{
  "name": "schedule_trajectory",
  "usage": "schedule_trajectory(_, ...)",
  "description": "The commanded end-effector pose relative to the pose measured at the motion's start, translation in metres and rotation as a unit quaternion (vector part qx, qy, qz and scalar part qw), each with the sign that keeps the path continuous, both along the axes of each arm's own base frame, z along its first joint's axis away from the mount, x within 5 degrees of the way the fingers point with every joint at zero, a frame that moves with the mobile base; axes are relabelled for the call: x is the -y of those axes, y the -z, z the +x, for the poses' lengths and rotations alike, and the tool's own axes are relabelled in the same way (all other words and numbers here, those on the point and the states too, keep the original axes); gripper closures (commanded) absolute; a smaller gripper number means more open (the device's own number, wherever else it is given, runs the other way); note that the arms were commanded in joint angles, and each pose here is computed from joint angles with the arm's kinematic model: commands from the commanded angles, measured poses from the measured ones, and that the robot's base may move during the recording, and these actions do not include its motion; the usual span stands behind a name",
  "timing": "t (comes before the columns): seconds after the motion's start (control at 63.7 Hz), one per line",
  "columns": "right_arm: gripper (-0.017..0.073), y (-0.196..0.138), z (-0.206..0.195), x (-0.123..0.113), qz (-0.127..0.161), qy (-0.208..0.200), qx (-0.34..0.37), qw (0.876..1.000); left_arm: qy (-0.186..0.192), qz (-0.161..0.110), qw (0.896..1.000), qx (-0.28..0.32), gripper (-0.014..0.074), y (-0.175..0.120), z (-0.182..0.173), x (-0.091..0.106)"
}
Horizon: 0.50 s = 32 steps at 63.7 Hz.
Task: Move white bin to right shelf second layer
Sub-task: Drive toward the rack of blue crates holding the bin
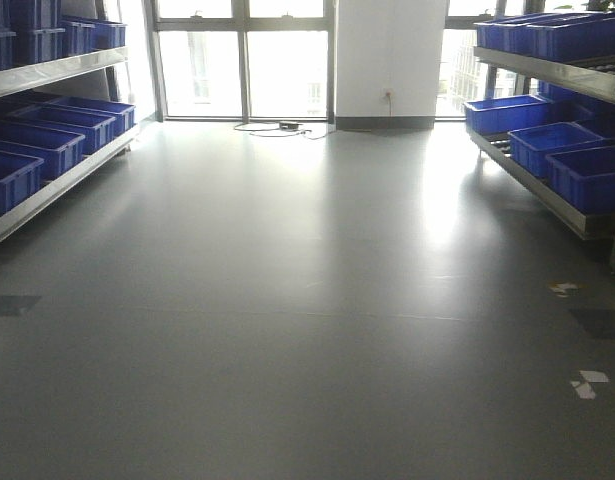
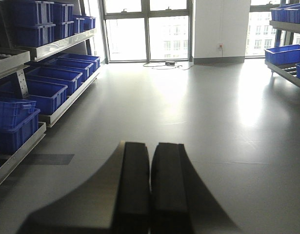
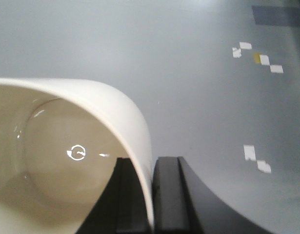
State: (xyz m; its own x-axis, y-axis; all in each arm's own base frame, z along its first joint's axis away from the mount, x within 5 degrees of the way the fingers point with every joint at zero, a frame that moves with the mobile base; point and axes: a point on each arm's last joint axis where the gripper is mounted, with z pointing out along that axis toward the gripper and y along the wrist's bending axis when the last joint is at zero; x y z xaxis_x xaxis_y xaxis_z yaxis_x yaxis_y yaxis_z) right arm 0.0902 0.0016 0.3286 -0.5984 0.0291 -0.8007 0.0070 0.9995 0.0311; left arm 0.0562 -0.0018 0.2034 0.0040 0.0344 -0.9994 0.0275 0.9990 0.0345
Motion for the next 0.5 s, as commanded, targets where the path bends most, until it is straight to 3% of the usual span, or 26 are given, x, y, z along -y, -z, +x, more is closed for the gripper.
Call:
schedule_trajectory(0.0, 0.0503, -0.0152, 0.0035, 0.0004, -0.001, 0.001, 0.057, 0.998, -0.003, -0.005, 0.999, 0.031, 0.0509, 0.0039, 0.0001, -0.0005)
schedule_trajectory(0.486, 0.0503, -0.0152, 0.0035, 0.0004, -0.001, 0.001, 0.057, 0.998, -0.003, -0.005, 0.999, 0.031, 0.0509, 0.0039, 0.0001, -0.0005)
